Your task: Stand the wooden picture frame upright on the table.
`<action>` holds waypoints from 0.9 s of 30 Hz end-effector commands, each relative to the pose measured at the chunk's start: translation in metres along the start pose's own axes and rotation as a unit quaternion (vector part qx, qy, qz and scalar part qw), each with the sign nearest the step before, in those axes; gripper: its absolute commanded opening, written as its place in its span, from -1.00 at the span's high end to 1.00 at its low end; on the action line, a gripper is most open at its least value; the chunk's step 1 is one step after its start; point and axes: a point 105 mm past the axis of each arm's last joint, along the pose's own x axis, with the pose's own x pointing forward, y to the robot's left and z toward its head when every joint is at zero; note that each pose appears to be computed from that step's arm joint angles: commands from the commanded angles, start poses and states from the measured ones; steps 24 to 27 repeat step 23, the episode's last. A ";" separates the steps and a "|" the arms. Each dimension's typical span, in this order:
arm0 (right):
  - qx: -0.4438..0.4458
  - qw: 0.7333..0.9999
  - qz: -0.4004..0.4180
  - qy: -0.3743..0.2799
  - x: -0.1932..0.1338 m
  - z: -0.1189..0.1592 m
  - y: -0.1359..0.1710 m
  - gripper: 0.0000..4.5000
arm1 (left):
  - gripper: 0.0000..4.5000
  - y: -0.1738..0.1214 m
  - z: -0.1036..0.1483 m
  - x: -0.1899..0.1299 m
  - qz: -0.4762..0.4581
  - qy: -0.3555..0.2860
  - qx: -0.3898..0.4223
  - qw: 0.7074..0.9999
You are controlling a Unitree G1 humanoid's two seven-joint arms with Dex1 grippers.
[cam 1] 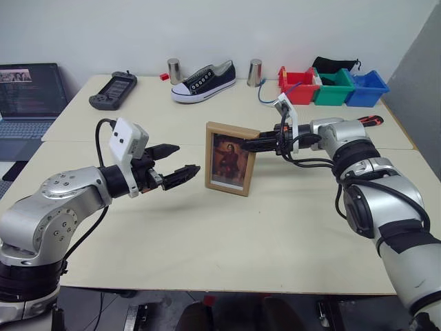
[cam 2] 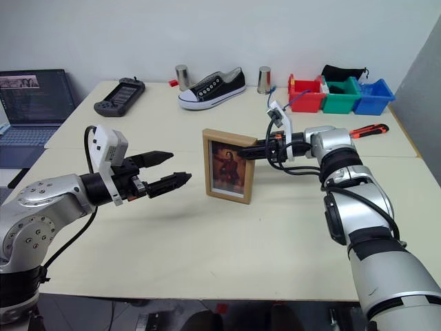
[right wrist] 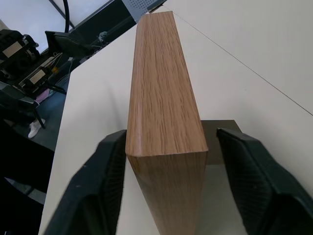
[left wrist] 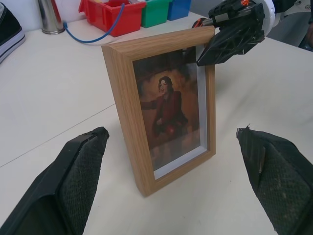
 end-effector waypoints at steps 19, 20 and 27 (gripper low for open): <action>-0.096 0.990 -0.029 0.103 -0.115 -0.020 0.020 -0.98 | -1.00 0.011 0.008 -0.022 -0.013 0.025 0.000 1.000; -0.100 0.989 -0.020 0.103 -0.115 -0.021 0.028 -0.98 | -1.00 0.011 0.006 -0.023 -0.013 0.032 0.002 0.999; -0.103 0.991 -0.018 0.089 -0.113 -0.019 0.044 -0.98 | -1.00 0.014 0.003 -0.022 -0.018 0.046 0.013 0.999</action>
